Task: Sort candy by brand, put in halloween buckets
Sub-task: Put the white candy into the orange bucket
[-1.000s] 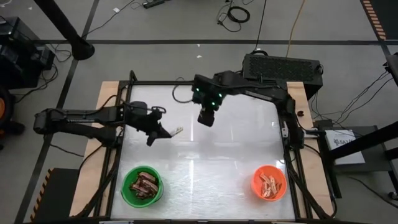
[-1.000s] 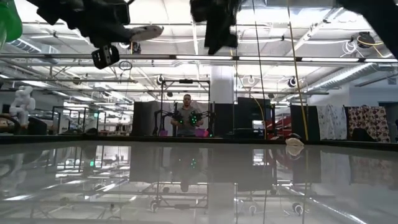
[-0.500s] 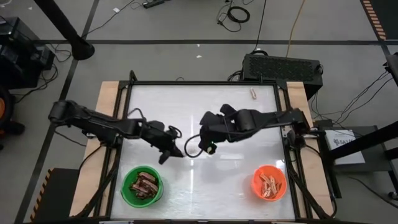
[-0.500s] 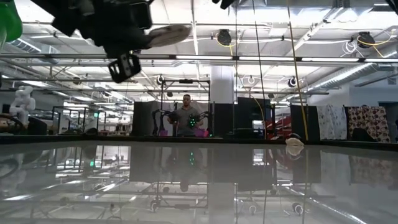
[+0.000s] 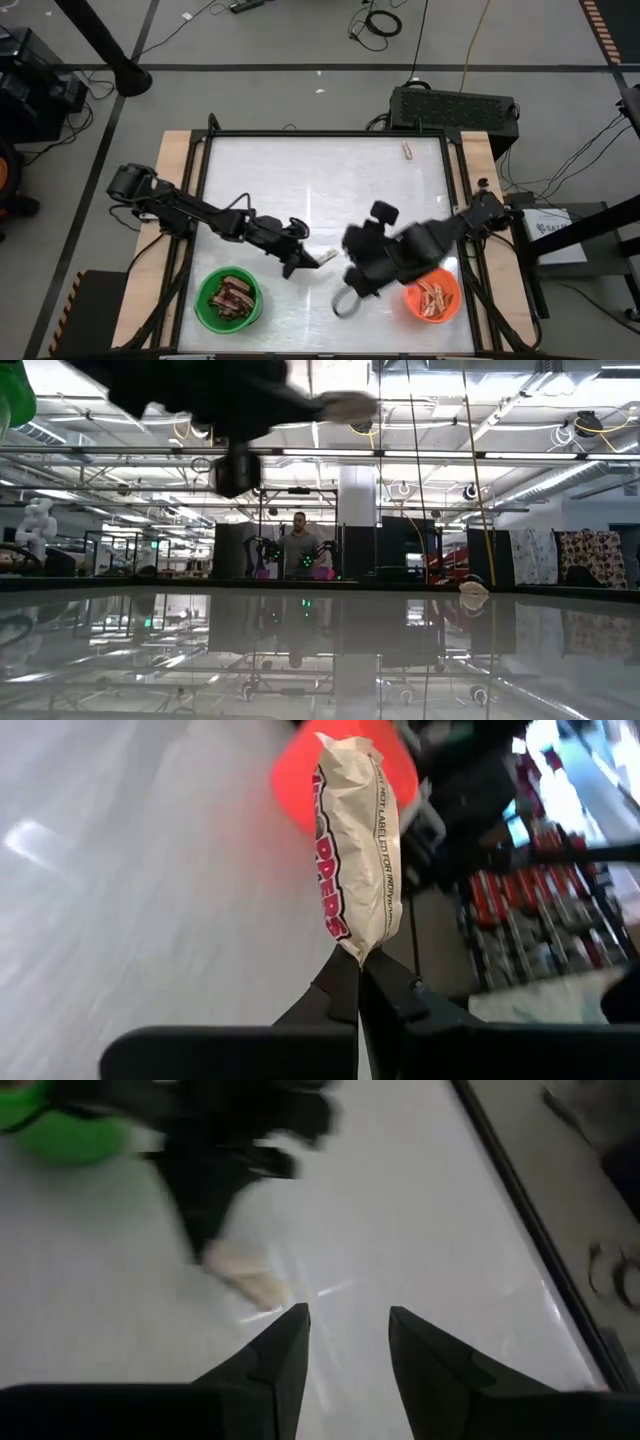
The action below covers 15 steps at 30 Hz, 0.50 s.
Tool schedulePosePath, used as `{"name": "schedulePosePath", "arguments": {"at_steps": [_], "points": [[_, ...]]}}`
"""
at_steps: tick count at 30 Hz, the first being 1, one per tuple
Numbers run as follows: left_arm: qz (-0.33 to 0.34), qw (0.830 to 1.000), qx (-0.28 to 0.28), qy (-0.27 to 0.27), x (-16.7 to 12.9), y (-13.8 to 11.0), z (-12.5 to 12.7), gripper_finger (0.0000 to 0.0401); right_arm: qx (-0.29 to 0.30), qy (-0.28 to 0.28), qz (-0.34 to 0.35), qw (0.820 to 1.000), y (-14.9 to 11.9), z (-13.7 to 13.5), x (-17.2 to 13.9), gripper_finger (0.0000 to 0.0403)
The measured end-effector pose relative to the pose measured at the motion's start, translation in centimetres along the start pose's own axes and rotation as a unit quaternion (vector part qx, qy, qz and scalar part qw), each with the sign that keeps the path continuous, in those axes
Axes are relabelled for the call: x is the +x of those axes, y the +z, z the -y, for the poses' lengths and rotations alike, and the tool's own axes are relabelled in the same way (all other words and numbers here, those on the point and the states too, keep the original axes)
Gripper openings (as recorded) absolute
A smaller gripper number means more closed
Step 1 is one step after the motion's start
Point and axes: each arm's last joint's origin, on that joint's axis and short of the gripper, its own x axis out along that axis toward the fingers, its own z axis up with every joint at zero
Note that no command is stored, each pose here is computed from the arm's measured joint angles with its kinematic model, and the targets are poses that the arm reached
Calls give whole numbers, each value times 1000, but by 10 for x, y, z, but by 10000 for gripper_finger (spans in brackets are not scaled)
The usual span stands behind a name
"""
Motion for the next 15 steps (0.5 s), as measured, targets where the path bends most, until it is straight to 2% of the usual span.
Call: {"name": "schedulePosePath", "arguments": {"at_steps": [5, 11, 15], "points": [[53, 998, -15, -1, 36, 24, 25, 0, -56, 41, 25, 997, -17, -4, -35, 132], [84, 996, 11, -30, 93, 52, 58, 0, -60, 101, 60, 991, -38, 5, -83, 132], [96, 994, 29, -35, 129, 63, 72, 0, -52, 127, 78, 988, -56, 0, -105, 132]]}}
